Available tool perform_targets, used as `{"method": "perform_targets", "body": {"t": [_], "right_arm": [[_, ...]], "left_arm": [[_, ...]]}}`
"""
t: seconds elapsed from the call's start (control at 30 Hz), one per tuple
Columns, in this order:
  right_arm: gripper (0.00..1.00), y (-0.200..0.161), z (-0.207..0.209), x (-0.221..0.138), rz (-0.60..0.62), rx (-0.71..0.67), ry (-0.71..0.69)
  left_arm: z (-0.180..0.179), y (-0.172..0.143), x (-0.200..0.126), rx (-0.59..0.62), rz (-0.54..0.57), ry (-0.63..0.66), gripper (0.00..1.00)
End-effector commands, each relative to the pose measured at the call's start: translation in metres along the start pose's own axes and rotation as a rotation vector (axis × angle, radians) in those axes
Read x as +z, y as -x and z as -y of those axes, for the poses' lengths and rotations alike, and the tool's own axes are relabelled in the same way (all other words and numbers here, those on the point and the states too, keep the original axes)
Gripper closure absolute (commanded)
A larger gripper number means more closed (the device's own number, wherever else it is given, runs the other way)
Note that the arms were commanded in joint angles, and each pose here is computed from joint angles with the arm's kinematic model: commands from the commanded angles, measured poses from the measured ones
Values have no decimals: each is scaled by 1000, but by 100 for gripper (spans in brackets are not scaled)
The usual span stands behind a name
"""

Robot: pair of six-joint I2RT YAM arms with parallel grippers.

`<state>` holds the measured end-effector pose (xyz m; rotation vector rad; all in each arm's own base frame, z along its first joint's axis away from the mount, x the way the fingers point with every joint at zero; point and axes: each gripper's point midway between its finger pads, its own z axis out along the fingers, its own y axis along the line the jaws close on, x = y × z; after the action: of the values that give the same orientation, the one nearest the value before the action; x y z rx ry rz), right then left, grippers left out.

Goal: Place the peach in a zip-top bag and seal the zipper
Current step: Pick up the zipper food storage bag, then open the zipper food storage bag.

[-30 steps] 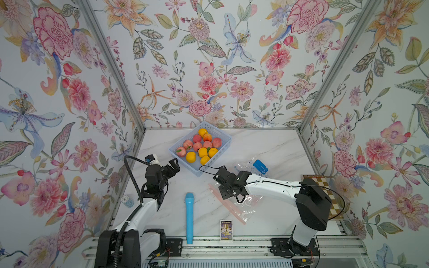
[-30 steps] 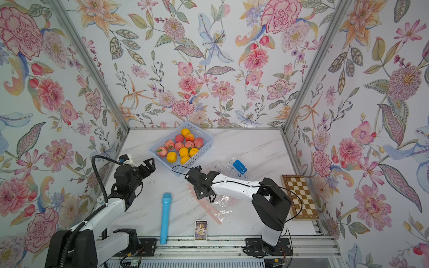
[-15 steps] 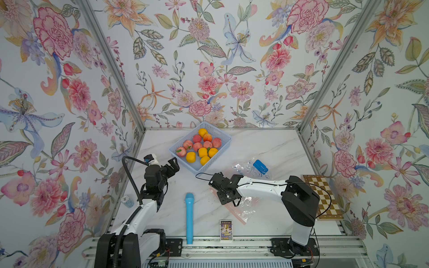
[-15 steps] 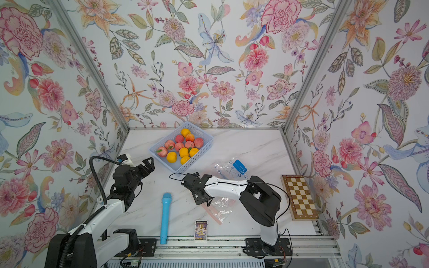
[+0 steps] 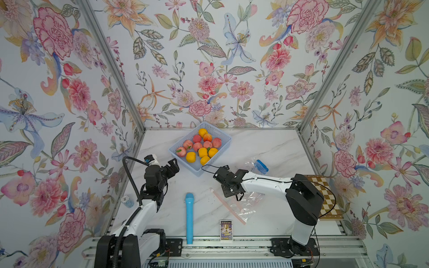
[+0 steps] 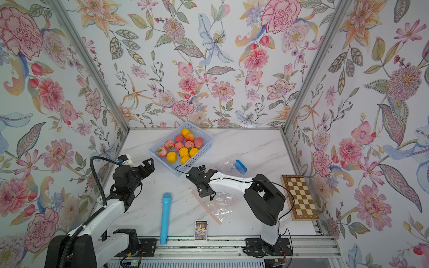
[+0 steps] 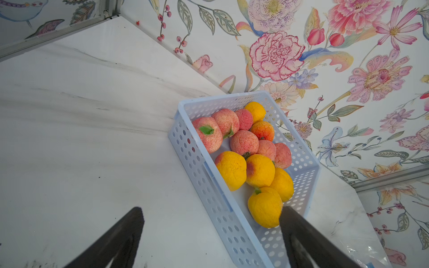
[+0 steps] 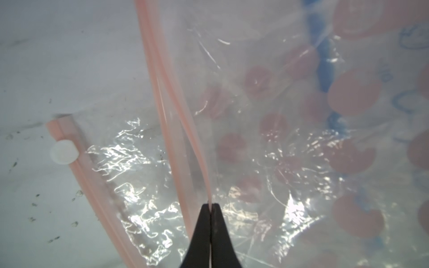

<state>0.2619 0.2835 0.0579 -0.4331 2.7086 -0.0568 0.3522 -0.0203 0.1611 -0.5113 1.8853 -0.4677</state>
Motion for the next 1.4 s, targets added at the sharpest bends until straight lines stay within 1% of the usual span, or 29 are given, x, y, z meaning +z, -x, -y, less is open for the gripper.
{"method": "perform_targets", "body": {"t": [0.0, 0.07, 0.17, 0.27, 0.37, 0.5, 0.6, 0.7, 0.77, 0.83, 1.17, 1.27, 1.37], "right_arm": [[100, 38, 12, -30, 123, 94, 30], [100, 53, 18, -41, 165, 138, 67], [100, 73, 24, -56, 222, 199, 149], [100, 90, 26, -72, 289, 251, 282], [100, 104, 30, -86, 343, 297, 392], [100, 114, 38, -96, 381, 339, 438], [100, 121, 35, -105, 409, 331, 477], [100, 125, 30, -112, 428, 322, 520], [100, 128, 27, -114, 437, 328, 538], [100, 131, 25, -117, 450, 330, 558], [100, 143, 17, -123, 481, 325, 609], [100, 145, 18, -125, 490, 331, 606], [100, 145, 22, -124, 487, 340, 566]], "left_arm": [[21, 6, -8, 52, 11, -44, 5], [37, 3, -14, 95, 15, -61, 5], [69, -6, -24, 159, 17, -110, 2], [105, -17, -31, 169, 10, -203, 1], [139, -30, -32, 158, -22, -301, 1], [184, -50, -29, 167, -95, -415, 1], [214, -62, -25, 199, -130, -478, 1], [236, -70, -19, 202, -162, -528, 1], [243, -74, -13, 201, -174, -541, 1], [247, -78, -8, 208, -188, -542, 4], [253, -106, 9, 266, -271, -533, 12], [249, -113, 16, 289, -296, -489, 15], [245, -115, 22, 318, -298, -434, 24]]}}
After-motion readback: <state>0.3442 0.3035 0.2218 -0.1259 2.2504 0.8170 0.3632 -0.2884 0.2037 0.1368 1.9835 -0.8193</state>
